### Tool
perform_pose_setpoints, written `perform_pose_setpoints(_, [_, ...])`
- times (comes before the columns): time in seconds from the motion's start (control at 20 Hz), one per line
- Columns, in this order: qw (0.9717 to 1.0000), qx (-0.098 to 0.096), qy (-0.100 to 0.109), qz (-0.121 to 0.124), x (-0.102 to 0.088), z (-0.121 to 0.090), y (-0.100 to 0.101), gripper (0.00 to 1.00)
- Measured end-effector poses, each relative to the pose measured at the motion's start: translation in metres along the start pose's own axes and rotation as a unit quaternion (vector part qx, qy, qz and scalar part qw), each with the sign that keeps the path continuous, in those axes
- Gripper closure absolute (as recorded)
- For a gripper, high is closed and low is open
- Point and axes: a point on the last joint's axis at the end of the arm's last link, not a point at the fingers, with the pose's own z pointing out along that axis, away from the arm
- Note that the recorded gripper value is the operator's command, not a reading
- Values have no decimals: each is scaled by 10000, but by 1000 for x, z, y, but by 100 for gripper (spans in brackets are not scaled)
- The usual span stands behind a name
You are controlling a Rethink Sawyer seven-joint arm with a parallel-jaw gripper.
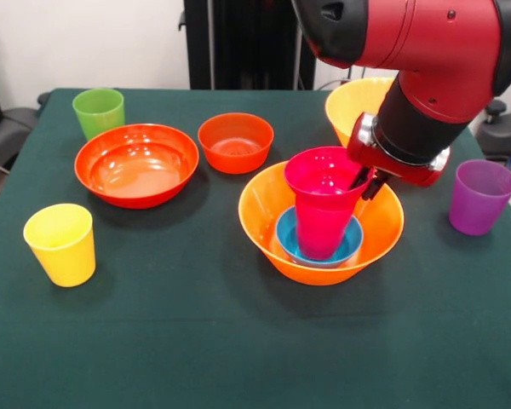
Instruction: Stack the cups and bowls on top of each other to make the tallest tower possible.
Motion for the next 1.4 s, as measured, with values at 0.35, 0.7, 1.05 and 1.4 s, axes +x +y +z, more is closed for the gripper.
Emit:
perform_pose_setpoints(0.35, [10000,28,-32,24,-1,1,-4,100])
perform_pose_setpoints(0.7, [9998,12,-187,37,-3,1,-7,100])
perform_pose_setpoints(1.05, [9994,30,-348,56,-6,0,-10,100])
perform_pose_setpoints(1.4, [9988,33,-476,65,-9,0,-12,100])
